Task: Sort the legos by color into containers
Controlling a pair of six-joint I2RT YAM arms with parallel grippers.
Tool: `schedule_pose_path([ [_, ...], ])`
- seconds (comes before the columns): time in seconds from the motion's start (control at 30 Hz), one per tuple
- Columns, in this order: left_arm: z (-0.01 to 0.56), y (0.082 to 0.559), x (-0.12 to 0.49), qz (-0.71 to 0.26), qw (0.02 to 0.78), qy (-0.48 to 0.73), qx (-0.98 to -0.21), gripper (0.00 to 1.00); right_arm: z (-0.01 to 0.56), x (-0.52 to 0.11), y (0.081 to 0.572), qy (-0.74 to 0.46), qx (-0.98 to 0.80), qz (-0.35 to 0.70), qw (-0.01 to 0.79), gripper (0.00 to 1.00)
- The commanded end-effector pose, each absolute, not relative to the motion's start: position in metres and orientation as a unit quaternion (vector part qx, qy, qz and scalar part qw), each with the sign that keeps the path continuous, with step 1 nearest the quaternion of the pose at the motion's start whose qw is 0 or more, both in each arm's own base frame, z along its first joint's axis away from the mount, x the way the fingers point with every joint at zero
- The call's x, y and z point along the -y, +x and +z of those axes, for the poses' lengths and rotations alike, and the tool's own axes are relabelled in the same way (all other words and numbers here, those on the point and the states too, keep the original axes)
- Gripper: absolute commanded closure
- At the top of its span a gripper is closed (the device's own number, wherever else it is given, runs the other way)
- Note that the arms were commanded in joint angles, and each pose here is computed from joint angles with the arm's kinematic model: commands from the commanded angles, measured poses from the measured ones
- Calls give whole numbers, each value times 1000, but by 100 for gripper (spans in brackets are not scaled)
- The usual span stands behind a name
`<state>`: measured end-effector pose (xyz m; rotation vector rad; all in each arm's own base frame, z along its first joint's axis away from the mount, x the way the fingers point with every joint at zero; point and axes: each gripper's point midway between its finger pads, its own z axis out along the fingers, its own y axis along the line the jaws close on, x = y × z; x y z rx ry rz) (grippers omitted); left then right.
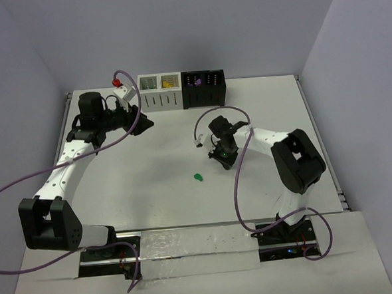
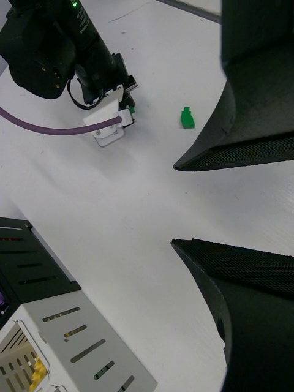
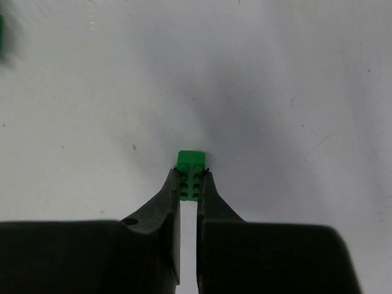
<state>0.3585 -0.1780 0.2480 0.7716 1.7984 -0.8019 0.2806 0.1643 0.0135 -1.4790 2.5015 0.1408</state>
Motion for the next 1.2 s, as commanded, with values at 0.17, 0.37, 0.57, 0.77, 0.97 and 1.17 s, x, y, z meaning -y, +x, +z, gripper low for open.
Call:
schedule_pose_path([
  [0.17,270,362,169,-350,516,267,-734,45,128,-255,357,-490,-823,124,259,100],
  [0.37,286,369,141,-382,531,181,-735,46,234,-330,461,-400,-790,167,433,100],
  [0.57,312,383,97,-368,575,116,-721,46,289,-380,542,-304,-723,207,585,100],
  [0.77,317,383,86,-357,585,108,-720,43,313,-406,576,-211,-643,281,681,100],
  [0.97,314,388,81,-348,586,95,-725,41,307,-434,588,-203,-604,330,697,100],
  [1.17,311,389,77,-335,588,91,-731,40,276,-451,590,-217,-598,322,701,100],
])
